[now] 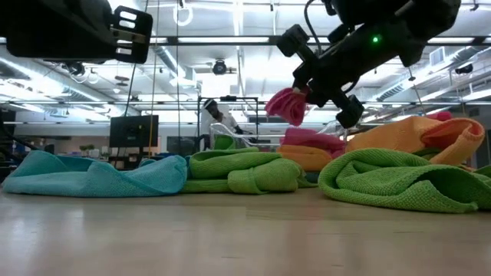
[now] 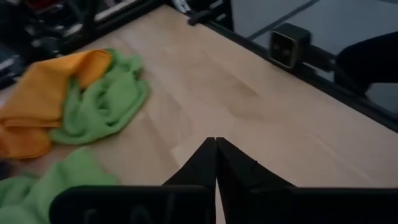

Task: Fold microfiber towels
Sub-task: Put the folded pink microfiber cloth into the transparent bin

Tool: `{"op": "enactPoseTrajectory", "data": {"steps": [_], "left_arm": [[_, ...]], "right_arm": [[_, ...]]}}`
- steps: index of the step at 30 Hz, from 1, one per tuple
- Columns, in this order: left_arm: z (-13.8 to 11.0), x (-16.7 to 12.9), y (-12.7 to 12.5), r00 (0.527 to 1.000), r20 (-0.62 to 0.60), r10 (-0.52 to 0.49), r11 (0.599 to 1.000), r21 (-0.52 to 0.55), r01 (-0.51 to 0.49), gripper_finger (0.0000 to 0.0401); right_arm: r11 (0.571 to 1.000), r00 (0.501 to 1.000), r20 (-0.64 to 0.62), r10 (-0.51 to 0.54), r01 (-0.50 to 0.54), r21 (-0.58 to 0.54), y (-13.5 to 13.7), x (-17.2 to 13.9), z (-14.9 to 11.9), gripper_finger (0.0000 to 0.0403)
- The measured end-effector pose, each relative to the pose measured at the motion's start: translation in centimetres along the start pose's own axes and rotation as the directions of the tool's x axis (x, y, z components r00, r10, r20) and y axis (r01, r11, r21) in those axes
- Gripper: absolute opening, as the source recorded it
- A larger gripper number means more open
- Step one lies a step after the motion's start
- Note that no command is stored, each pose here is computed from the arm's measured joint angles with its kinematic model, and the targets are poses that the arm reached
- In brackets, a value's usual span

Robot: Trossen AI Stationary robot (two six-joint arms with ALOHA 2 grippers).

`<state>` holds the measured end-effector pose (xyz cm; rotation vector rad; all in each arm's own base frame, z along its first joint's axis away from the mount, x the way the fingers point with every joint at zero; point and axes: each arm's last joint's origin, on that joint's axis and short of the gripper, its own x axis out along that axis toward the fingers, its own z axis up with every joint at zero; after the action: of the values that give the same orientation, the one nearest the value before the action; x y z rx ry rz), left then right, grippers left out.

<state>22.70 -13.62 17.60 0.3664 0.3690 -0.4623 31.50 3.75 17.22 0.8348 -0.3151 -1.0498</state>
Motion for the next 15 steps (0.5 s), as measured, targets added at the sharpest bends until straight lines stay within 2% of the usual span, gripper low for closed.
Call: {"op": "enactPoseTrajectory", "data": {"steps": [9, 15], "left_arm": [[-0.2, -0.1, -0.7, 0.998, -0.019, -0.061, 0.998, 0.01, 0.061, 0.0026], [-0.2, -0.1, -0.9, 0.997, -0.025, -0.069, 0.997, 0.015, 0.07, 0.0016]], "right_arm": [[1.0, 1.0, -0.016, -0.009, 0.009, 0.018, 0.1, 0.4, 0.1, 0.0026], [1.0, 1.0, -0.009, 0.009, -0.009, 0.004, 1.9, 0.5, 0.4, 0.0026]]}}
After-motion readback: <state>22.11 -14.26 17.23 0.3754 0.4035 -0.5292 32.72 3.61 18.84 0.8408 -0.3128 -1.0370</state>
